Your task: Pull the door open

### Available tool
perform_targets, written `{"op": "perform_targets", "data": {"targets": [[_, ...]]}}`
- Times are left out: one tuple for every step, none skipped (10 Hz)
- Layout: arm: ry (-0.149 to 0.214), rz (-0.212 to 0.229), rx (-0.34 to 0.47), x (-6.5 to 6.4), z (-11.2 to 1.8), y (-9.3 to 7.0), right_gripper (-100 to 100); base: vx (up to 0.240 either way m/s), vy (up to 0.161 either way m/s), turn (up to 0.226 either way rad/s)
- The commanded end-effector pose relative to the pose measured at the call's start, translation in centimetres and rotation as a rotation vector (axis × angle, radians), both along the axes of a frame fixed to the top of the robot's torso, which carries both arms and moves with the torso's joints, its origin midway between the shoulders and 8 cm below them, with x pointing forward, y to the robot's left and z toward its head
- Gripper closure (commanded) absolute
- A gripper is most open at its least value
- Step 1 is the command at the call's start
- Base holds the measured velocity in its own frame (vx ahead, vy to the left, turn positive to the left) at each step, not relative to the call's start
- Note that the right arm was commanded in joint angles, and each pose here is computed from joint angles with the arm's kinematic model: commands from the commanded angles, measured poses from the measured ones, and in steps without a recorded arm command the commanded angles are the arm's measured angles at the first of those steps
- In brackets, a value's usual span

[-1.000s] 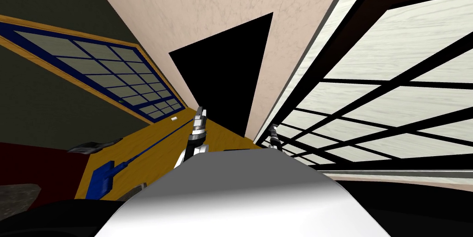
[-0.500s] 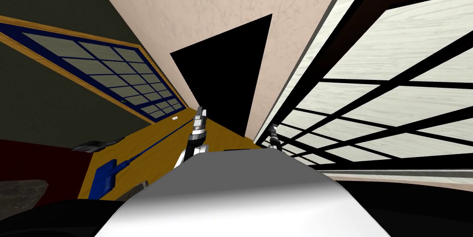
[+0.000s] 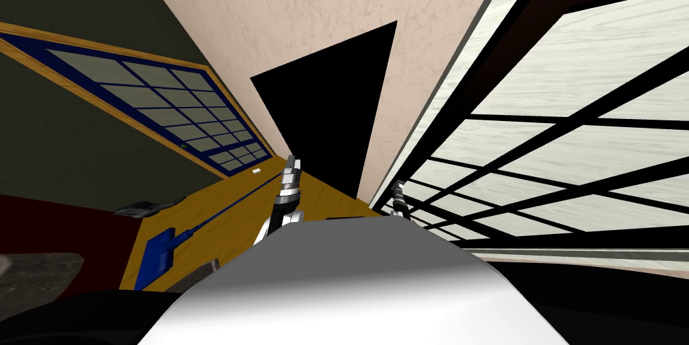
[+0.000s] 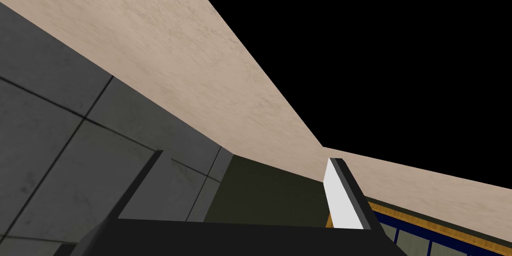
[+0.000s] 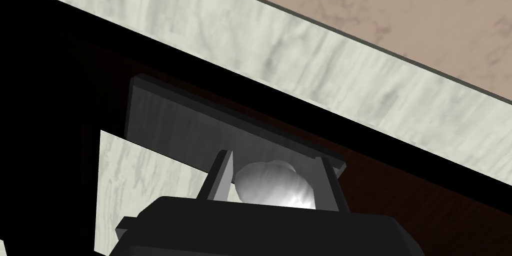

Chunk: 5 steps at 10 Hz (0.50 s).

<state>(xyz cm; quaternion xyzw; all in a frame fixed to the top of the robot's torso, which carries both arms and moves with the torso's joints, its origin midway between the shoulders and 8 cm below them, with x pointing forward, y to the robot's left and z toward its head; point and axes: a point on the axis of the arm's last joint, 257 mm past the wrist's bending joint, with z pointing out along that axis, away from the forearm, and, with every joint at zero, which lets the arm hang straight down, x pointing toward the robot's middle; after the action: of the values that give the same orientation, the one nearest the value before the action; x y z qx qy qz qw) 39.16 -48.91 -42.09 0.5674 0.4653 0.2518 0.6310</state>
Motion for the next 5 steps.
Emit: {"op": "perform_targets", "data": {"targets": [[-0.003, -0.025, 0.021, -1.22, -0.23, -1.41, 100, -0.028, -0.013, 0.025], [-0.025, -0.026, 0.055, -1.15, -0.16, -1.33, 100, -0.034, -0.001, 0.035], [-0.026, -0.026, 0.058, -1.15, -0.16, -1.33, 100, -0.024, 0.004, 0.008], [-0.026, -0.026, 0.058, -1.15, -0.16, -1.33, 100, -0.009, 0.007, -0.011], [-0.031, -0.025, 0.057, -1.03, 0.01, -1.33, 100, 0.000, 0.000, 0.000]]}}
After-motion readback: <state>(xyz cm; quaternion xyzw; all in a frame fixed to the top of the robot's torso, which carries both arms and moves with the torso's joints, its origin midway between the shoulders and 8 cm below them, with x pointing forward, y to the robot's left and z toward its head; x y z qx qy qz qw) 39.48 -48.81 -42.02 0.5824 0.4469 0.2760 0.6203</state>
